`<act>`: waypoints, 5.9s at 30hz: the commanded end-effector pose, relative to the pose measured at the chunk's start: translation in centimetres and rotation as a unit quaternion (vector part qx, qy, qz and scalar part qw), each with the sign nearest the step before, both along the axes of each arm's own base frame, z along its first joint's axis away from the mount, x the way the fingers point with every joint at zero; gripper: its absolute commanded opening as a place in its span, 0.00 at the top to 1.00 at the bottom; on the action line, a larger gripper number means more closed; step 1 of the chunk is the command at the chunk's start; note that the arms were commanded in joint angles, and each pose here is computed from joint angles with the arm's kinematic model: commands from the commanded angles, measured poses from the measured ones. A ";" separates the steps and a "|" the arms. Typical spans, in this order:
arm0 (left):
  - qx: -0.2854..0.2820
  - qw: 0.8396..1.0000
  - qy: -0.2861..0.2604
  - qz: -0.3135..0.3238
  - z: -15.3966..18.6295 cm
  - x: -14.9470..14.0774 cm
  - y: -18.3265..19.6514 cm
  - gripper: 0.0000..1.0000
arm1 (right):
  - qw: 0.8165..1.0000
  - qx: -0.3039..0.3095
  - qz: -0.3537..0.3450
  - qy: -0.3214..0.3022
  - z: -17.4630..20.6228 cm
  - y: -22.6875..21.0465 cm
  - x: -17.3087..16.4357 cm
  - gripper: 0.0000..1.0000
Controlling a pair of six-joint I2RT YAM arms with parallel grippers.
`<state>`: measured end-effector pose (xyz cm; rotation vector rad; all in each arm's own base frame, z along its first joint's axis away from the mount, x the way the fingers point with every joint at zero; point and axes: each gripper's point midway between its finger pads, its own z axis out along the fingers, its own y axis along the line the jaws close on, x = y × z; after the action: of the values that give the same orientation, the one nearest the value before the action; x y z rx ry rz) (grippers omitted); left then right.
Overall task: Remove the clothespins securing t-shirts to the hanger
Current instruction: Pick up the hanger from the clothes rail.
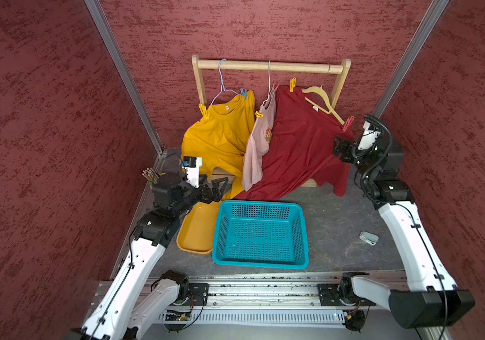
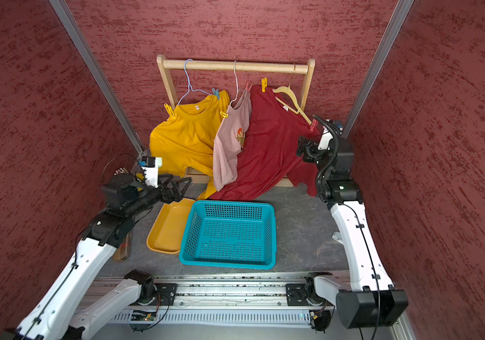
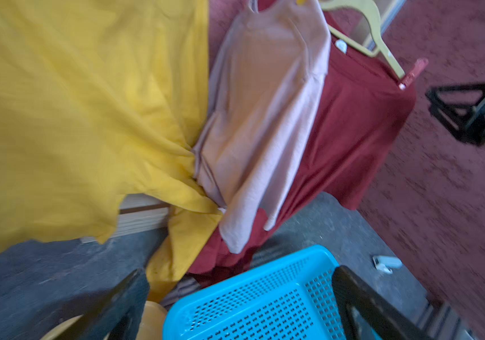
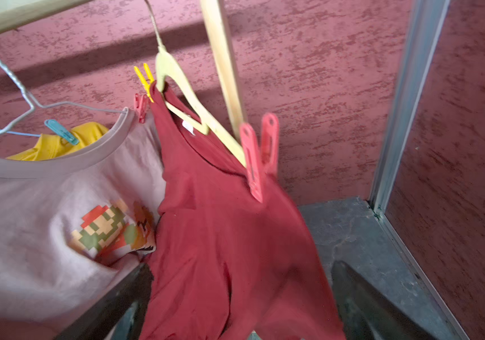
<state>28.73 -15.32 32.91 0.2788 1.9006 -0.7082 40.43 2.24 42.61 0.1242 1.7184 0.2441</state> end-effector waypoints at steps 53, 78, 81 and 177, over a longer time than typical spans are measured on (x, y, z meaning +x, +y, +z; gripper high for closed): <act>0.039 0.966 -0.251 0.040 15.9 14.7 -7.9 1.00 | 0.983 0.002 0.168 0.075 -8.4 16.0 1.5 0.18; 0.039 0.952 -0.291 0.083 16.8 10.5 -3.4 1.00 | 0.983 -0.022 0.133 0.127 -10.6 15.9 4.6 0.15; 0.040 0.953 -0.283 0.102 16.0 10.4 -2.5 1.00 | 0.983 -0.015 0.135 0.124 -10.5 16.2 4.9 0.15; -0.149 0.852 -0.483 -0.140 42.6 -18.5 1.8 1.00 | 0.994 0.046 0.093 0.029 -2.4 8.0 -11.4 0.16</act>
<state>12.21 -14.56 73.97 0.6062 0.8653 -0.8802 29.53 10.59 39.12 0.0186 1.7934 0.4542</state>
